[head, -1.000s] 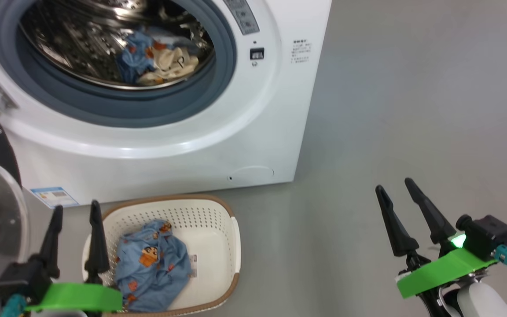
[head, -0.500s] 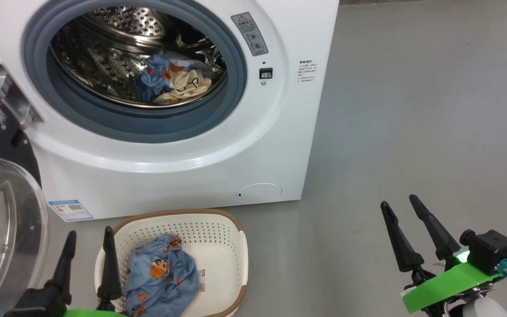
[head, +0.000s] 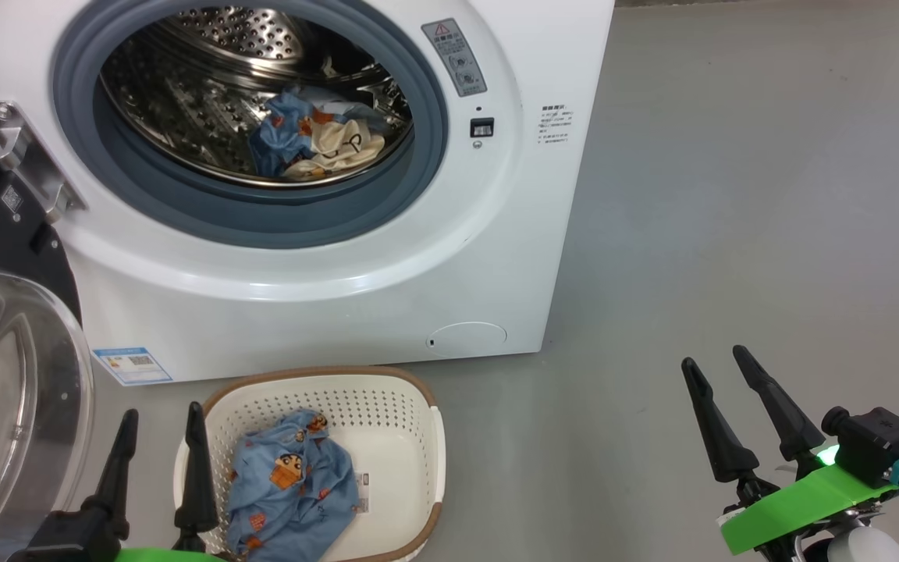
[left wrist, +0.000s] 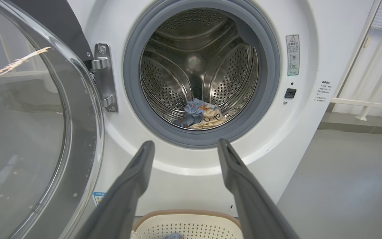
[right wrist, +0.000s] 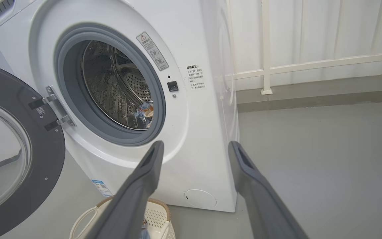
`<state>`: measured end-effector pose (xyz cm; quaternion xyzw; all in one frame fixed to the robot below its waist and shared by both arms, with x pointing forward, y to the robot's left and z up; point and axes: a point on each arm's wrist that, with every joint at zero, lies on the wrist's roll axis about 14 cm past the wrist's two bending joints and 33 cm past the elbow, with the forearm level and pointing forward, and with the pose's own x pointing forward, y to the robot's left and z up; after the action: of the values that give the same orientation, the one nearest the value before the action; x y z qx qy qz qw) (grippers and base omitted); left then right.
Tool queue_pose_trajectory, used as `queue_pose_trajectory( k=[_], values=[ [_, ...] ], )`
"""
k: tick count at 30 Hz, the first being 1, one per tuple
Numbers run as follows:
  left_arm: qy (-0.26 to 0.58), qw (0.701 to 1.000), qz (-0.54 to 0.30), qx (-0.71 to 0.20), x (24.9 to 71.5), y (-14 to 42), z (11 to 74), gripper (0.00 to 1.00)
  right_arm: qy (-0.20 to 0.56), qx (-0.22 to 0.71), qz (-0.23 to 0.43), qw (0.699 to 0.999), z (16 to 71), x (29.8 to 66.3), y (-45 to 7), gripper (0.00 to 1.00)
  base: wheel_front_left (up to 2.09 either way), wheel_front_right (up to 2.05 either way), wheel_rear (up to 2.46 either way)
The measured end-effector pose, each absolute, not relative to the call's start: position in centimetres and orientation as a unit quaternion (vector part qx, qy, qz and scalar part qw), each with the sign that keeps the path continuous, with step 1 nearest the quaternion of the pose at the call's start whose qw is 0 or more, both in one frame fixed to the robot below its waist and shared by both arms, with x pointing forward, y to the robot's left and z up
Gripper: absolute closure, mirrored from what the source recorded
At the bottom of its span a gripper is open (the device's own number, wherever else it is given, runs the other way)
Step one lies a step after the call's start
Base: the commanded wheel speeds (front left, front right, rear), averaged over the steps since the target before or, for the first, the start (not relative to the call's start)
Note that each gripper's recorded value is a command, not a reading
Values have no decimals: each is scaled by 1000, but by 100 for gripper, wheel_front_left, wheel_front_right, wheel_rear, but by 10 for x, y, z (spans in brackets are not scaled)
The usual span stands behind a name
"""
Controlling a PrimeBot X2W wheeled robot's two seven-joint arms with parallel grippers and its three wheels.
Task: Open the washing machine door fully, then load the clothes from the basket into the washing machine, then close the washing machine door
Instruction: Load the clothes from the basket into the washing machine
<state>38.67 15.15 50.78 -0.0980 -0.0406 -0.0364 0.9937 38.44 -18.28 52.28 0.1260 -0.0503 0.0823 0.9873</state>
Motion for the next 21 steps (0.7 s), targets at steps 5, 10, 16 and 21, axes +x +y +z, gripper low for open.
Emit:
queue_pose_trajectory(
  k=[5,10,16,21],
  values=[
    [-37,994,-35,-99,387,153,505,0,-47,126,83,987,520,386,-182,0,0,0,0],
    [-35,994,-36,-97,387,154,503,0,-45,126,83,988,519,387,-182,0,0,0,0],
    [-32,994,-34,-99,388,154,501,0,-42,126,82,988,517,387,-182,0,0,0,0],
    [-31,994,-34,-100,390,154,500,0,-40,127,81,988,515,388,-183,0,0,0,0]
  ],
)
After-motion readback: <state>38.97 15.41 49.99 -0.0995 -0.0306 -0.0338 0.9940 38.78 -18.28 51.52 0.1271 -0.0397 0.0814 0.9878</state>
